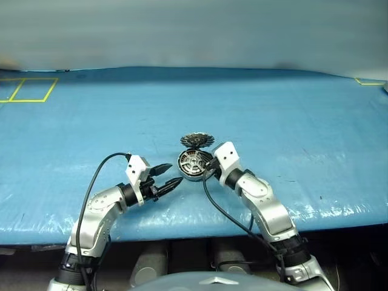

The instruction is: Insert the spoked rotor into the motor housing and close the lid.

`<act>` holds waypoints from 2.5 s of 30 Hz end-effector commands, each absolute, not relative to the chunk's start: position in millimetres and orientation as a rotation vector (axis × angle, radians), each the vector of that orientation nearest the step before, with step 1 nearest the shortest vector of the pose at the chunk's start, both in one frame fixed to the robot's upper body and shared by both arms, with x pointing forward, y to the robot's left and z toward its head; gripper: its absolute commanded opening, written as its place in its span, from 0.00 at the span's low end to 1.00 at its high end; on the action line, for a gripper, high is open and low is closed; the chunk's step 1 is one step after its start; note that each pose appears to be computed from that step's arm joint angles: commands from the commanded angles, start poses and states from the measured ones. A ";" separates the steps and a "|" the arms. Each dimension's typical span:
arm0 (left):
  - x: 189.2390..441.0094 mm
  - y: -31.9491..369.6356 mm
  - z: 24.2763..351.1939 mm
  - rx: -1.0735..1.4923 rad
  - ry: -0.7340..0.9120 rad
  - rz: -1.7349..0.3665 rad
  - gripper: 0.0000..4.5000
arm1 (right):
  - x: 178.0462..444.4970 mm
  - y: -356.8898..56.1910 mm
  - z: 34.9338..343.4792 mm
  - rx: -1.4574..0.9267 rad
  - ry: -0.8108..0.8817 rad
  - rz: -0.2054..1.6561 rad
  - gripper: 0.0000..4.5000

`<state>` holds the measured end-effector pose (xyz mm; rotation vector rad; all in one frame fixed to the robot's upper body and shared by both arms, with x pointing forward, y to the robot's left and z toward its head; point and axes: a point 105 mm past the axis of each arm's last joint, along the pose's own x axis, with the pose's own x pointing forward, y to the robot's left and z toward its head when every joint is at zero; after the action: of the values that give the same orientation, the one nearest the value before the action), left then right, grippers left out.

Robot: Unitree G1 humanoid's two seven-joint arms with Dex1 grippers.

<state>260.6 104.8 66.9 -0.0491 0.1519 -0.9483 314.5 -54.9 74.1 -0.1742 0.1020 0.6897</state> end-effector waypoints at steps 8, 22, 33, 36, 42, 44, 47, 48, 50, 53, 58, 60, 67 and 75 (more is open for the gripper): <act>265.7 103.5 73.3 -0.021 0.104 -0.925 0.68 | 311.1 -35.5 50.7 -0.318 0.141 0.769 0.00; 270.7 102.0 77.5 -0.012 0.081 -0.930 0.68 | 305.6 -42.4 53.8 -0.192 0.123 0.711 0.00; 271.0 107.8 82.3 -0.056 0.055 -0.945 0.68 | 303.1 -81.5 95.3 -0.233 0.025 0.663 0.00; 269.9 108.0 78.5 -0.007 0.053 -0.961 0.68 | 303.5 -98.9 100.8 -0.268 0.028 0.606 0.00; 274.1 113.0 76.8 0.057 0.008 -0.934 0.68 | 319.4 -126.2 132.1 -0.277 -0.031 0.422 0.00; 275.3 116.6 73.2 0.077 -0.025 -0.901 0.68 | 321.4 -117.4 148.6 -0.238 -0.084 0.451 0.00; 274.4 118.6 59.9 0.031 -0.019 -0.852 0.68 | 327.4 -100.7 169.1 -0.205 -0.157 0.502 0.00; 273.6 117.5 56.8 0.024 -0.016 -0.847 0.68 | 328.7 -96.1 171.5 -0.202 -0.164 0.521 0.00; 271.5 113.7 52.3 0.019 -0.016 -0.844 0.68 | 329.4 -85.5 174.7 -0.190 -0.171 0.580 0.00; 266.9 108.4 47.6 -0.005 -0.013 -0.844 0.68 | 329.3 -71.2 173.8 -0.193 -0.166 0.659 0.00; 259.8 104.2 47.7 -0.020 -0.025 -0.839 0.68 | 327.7 -54.1 158.1 -0.249 -0.116 0.776 0.00; 258.2 105.4 51.0 -0.016 -0.032 -0.837 0.68 | 324.9 -52.1 155.0 -0.250 -0.101 0.810 0.00; 255.8 121.4 57.8 0.018 -0.029 -0.803 0.68 | 299.4 -51.7 132.4 -0.302 -0.010 0.966 0.00; 259.9 124.5 60.1 0.028 -0.021 -0.797 0.68 | 289.1 -44.2 100.3 -0.341 0.080 0.983 0.00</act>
<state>257.9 127.2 46.5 0.0175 0.0281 -0.7860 290.7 -47.4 96.8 -0.3383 0.1083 0.9862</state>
